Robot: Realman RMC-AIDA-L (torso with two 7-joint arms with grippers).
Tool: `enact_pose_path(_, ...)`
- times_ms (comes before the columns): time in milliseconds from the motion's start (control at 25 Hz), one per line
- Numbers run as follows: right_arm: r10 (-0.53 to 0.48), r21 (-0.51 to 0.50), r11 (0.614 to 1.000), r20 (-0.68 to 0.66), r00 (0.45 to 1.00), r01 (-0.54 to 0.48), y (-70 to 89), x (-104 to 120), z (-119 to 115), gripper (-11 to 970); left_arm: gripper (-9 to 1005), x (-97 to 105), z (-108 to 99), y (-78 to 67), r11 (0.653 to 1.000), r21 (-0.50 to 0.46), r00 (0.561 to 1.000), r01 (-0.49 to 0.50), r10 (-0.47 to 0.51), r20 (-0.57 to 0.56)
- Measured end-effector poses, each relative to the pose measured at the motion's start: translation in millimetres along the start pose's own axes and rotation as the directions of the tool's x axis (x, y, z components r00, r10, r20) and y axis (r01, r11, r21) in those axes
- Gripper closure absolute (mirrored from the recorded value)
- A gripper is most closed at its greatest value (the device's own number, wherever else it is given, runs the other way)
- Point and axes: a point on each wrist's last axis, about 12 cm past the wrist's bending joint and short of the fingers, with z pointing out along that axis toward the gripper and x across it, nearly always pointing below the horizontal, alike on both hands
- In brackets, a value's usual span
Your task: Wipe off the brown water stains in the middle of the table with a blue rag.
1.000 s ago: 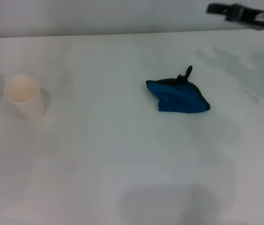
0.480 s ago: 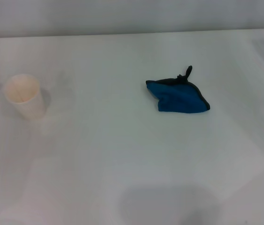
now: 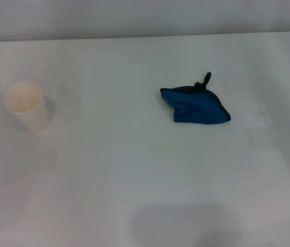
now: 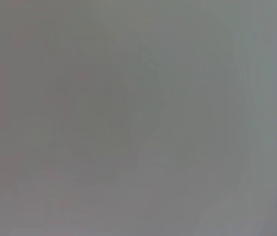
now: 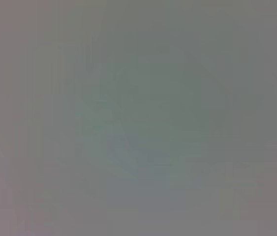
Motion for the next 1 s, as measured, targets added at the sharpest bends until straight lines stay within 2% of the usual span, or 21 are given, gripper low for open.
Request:
enact_pose_path(160, -0.077, 0.047, 0.996, -0.066, 0.995, 0.081, 3.1, 14.0, 2.0, 235, 135, 2.4, 1.3, -0.8, 0.999, 0.0, 0.999, 0.043, -0.043, -0.021)
enact_pose_path(400, -0.157, 0.061, 0.985, -0.083, 0.984, 0.163, 5.1, 17.3, 4.8, 230, 135, 7.5, -3.9, -3.3, 0.998, 0.017, 0.997, 0.058, -0.057, -0.048)
enact_pose_path(640, -0.167, 0.061, 0.983, -0.082, 0.982, 0.172, 5.5, 17.6, 4.8, 228, 134, 12.4, -12.1, -3.8, 0.994, 0.029, 0.992, 0.104, -0.101, -0.08)
enact_pose_path(1000, -0.162, 0.068, 0.983, -0.097, 0.982, 0.168, 4.5, 20.4, 1.9, 228, 135, 14.4, -14.4, -4.1, 0.993, 0.025, 0.99, 0.114, -0.111, -0.086)
